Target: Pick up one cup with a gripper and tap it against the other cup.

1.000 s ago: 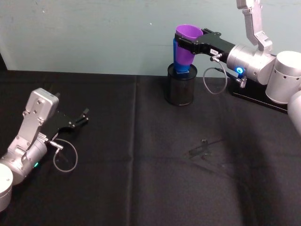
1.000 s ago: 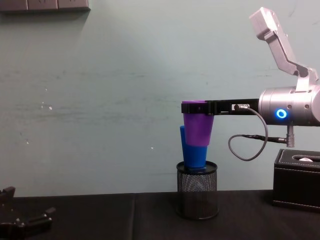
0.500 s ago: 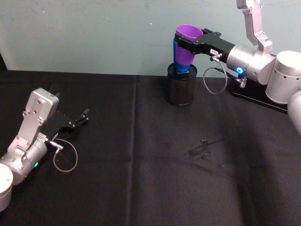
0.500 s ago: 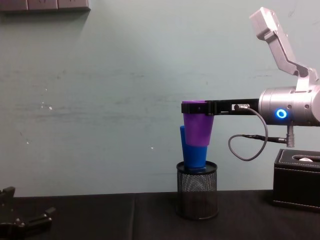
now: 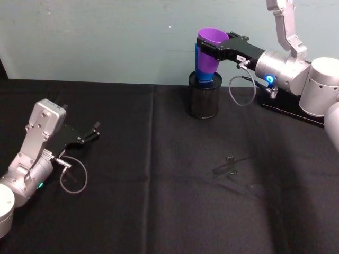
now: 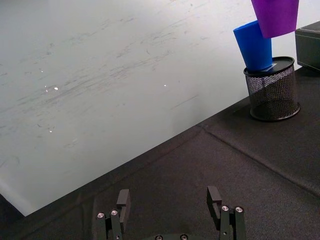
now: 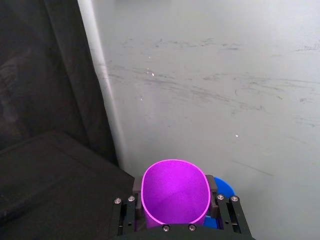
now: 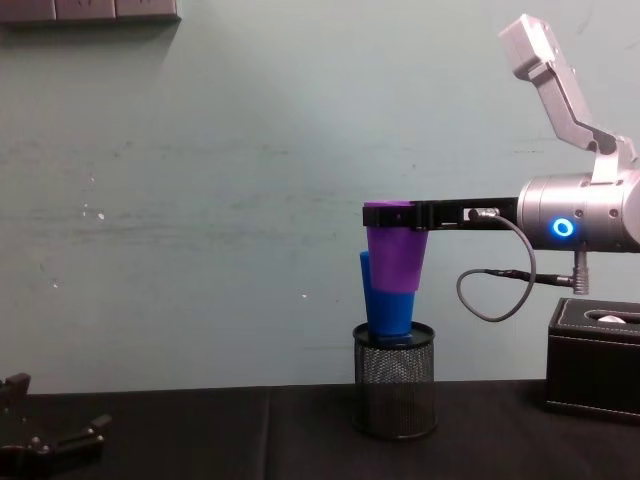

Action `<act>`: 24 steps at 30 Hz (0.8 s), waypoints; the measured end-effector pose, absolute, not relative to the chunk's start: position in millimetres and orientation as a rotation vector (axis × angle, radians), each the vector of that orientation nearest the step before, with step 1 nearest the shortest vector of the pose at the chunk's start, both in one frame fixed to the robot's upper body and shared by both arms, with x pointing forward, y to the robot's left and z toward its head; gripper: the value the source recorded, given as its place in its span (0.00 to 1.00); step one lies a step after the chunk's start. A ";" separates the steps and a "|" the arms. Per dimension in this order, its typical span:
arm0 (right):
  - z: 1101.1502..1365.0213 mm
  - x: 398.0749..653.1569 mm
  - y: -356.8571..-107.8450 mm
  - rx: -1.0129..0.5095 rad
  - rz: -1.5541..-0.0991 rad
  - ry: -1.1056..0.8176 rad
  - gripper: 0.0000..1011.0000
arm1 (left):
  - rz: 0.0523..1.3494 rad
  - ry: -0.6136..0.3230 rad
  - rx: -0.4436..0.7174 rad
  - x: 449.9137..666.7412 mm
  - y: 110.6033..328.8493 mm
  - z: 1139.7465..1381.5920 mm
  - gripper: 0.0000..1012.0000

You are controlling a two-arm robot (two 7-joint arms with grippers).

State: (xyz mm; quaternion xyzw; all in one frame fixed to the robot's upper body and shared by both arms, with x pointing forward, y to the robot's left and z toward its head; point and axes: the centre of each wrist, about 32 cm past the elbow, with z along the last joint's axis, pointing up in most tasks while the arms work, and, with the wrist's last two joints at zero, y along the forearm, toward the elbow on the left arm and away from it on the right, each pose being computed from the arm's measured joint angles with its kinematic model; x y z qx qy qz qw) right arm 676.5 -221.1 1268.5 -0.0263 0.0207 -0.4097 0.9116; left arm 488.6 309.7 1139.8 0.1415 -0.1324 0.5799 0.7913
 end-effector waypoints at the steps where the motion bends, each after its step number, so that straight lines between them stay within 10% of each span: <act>1: 1268.4 676.5 -221.1 -0.054 -0.844 0.043 0.71 | 1.248 -0.285 0.305 488.6 309.7 1139.8 0.99; 24: 1277.4 653.0 -230.0 -0.051 -0.764 0.073 0.71 | 1.248 -0.285 0.304 488.6 309.7 1139.8 0.99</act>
